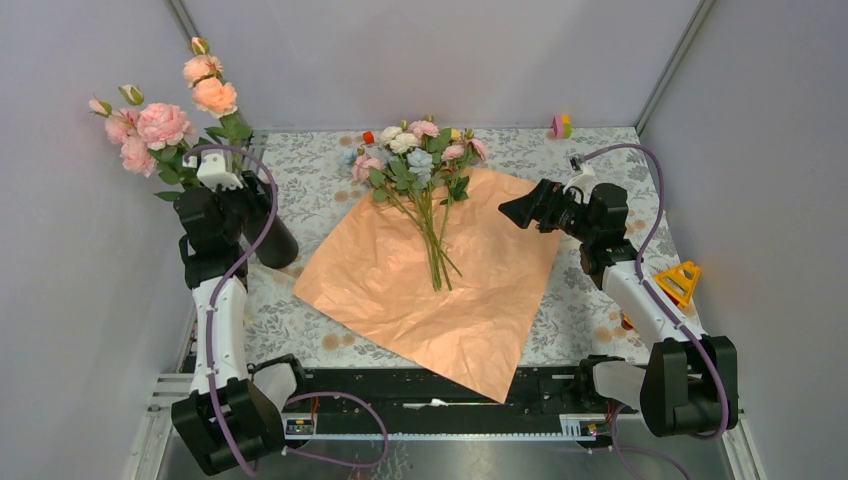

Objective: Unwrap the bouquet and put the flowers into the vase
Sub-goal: Insert the fake flower into the vase.

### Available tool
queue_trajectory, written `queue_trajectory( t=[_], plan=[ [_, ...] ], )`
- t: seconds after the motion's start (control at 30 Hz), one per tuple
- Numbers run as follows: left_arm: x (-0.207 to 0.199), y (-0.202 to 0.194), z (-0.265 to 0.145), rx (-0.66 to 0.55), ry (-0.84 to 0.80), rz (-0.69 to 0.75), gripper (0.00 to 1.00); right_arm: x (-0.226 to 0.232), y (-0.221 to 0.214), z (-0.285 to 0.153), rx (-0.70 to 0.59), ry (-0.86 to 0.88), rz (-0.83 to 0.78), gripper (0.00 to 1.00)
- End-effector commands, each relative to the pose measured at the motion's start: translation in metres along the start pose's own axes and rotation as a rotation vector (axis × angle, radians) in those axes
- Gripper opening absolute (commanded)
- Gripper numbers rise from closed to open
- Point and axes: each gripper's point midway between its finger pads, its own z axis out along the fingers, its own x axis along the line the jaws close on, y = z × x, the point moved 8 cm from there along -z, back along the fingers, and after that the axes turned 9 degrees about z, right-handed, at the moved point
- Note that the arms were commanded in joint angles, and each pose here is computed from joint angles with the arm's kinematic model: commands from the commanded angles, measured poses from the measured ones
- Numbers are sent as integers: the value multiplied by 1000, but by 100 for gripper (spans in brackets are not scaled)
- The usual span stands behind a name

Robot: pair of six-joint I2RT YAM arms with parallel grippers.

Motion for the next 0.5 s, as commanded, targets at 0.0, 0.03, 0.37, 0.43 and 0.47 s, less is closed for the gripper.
queue_trajectory(
  t=[0.0,0.03,0.37,0.43,0.47],
  plan=[
    [-14,39,-9,-90,-53,43,55,7,8,-1,-21,34,-43,92],
    [-15,41,-10,-86,-58,43,56,7,8,-2,-21,32,-45,93],
    [-52,65,-14,-97,-197,56,57,4,9,-1,-7,-14,-45,90],
    [-62,67,-11,-90,-241,51,57,2,9,-1,-1,-36,-43,88],
    [-68,68,-10,-82,-264,51,57,1,9,-1,3,-45,-46,88]
  ],
)
